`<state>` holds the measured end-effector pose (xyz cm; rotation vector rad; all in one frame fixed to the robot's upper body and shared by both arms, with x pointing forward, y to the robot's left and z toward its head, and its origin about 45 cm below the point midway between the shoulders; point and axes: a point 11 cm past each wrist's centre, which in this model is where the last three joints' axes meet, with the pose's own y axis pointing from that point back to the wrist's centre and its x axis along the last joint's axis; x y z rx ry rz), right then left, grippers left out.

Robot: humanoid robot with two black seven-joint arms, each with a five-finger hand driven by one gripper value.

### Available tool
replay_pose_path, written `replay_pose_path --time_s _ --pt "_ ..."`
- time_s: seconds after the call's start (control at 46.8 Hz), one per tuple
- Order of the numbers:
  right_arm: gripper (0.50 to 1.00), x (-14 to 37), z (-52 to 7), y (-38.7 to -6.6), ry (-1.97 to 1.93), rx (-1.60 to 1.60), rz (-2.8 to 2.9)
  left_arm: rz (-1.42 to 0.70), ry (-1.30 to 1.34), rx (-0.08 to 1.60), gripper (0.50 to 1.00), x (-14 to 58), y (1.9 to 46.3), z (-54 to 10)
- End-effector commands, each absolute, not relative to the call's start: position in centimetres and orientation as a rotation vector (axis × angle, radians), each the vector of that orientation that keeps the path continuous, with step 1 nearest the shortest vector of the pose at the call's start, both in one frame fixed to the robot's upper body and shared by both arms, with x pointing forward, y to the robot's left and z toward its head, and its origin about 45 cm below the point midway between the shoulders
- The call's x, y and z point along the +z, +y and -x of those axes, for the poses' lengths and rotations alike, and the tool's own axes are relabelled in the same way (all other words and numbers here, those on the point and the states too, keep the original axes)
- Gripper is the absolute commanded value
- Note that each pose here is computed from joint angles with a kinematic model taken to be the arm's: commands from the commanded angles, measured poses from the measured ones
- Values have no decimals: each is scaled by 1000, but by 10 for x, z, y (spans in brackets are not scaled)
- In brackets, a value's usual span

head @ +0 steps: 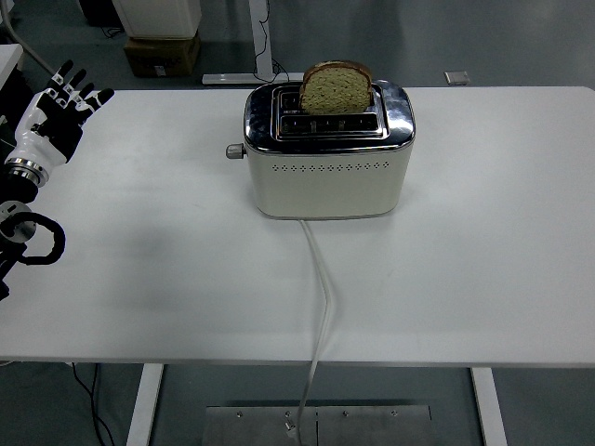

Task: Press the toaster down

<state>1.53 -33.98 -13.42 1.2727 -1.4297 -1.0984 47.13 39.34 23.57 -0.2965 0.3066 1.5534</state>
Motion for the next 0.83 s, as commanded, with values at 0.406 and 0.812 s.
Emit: replay_pose_path --time_s 0.406,0.812 --pt "1000 -134 -17 -339 -1430 -1100 -1278 340 359 1517 1000 227 366 -476" --pt "1000 -134 -14 -340 -1435 -1104 -1270 334 368 1542 1000 219 370 -474"
